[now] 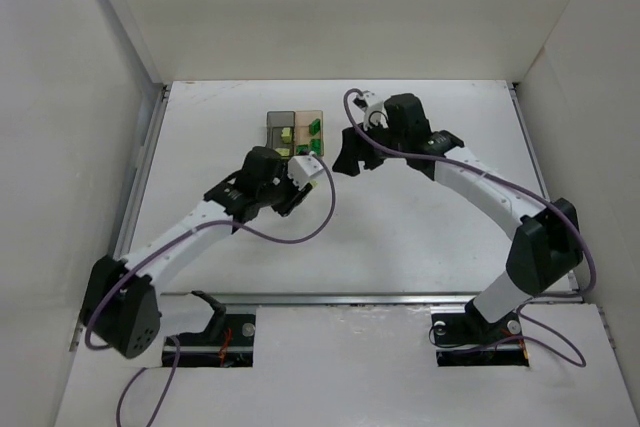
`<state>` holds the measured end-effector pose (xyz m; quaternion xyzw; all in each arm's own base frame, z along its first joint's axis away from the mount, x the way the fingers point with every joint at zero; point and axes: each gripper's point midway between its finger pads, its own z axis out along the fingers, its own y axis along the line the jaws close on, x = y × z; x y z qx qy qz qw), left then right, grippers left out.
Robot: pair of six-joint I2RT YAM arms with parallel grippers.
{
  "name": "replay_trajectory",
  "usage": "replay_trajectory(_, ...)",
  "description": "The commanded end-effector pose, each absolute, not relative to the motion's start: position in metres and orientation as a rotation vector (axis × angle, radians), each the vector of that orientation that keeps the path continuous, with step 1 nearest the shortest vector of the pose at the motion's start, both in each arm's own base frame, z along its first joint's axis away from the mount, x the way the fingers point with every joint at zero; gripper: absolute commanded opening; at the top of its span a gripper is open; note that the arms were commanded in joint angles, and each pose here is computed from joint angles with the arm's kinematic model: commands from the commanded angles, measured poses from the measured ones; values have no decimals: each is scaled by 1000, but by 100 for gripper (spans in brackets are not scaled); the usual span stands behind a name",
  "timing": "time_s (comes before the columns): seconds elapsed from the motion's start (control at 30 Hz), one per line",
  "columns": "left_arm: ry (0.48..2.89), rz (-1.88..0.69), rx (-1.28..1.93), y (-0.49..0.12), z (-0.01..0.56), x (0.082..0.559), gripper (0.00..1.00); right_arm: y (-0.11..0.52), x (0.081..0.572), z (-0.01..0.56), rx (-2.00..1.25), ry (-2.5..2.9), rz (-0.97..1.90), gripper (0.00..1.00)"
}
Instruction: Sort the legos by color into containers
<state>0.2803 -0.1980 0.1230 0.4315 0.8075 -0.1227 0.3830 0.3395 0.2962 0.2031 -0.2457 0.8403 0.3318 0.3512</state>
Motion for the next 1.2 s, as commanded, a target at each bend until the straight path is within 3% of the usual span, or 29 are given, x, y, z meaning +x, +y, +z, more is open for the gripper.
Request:
replay_trajectory(0.0, 1732, -362, 1215, -216, 165, 283, 0, 323, 313, 250, -818, 1951, 1084, 79)
replay_trajectory(0.23, 1609, -449, 1145, -242, 207, 284, 0, 356, 273, 272, -982, 1824, 1293, 80)
replay_trajectory(0.73, 1577, -447, 1108, -238, 214, 280, 0, 351, 329, 244, -739, 2015, 1066, 79)
replay_trajectory(0.93, 1580, -438, 1103, -236, 213, 279, 0, 349, 334, 239, -707, 2043, 1103, 79)
replay_trajectory(1.17, 1561, -424, 1115, -234, 213, 279, 0, 357, 330, 227, -743, 2060, 1357, 81)
